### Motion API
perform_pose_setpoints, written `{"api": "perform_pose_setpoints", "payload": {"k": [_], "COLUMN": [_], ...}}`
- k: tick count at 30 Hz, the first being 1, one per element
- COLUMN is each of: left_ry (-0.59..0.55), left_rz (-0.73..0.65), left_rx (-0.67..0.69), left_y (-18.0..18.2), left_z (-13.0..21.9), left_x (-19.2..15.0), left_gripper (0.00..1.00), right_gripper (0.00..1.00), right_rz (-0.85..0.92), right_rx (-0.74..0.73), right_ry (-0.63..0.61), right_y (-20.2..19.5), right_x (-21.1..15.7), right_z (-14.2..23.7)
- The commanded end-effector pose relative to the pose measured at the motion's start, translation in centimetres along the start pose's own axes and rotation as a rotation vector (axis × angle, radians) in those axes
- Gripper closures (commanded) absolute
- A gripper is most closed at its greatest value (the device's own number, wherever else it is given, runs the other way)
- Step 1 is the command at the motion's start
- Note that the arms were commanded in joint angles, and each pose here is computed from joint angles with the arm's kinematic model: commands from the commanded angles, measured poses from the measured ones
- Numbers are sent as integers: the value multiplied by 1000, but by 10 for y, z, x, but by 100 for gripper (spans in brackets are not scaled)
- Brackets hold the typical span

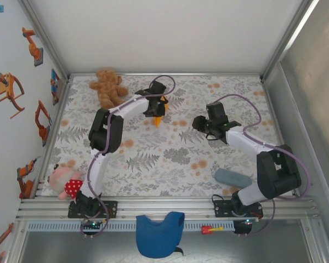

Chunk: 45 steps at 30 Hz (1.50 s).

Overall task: Fold a paper plane with a square sheet of paper (pick it up from the middle)
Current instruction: Move the paper plane to the top-center of the table.

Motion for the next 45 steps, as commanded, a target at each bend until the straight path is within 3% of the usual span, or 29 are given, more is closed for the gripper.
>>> {"api": "perform_pose_setpoints", "payload": {"k": [1, 6, 12, 27, 36, 40, 45], "left_ry": [17, 2, 21, 73, 82, 86, 48], "left_rz": [-23, -6, 8, 105, 122, 124, 124], "left_rx": [37, 78, 87, 191, 210, 192, 114], "left_y": [2, 4, 6, 13, 13, 10, -4], "left_z": [-4, -7, -15, -40, -49, -45, -15], "left_x": [3, 3, -1, -9, -9, -7, 10], "left_gripper": [82, 71, 70, 56, 54, 54, 51], "right_gripper": [61, 61, 61, 61, 61, 61, 61], "right_rz": [8, 6, 4, 3, 4, 6, 14], "right_rx": [-11, -9, -5, -13, -23, -25, -28], "right_ry": [4, 9, 18, 20, 24, 23, 17], "right_y": [-1, -1, -1, -2, -4, -4, -2], "right_x": [3, 2, 1, 0, -2, -1, 2], "right_z": [0, 0, -2, -2, -1, -1, 1]}}
Point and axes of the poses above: each hand's point on the last joint's axis, 136 mm out from that joint toward the fingers, its own z axis back along the fingers, its own y axis along the line the jaws close on, x = y × z, the point moved 9 cm from there along z, back along the fingers, and after that the axes turned 14 degrees about z, right-handed, at the moved point
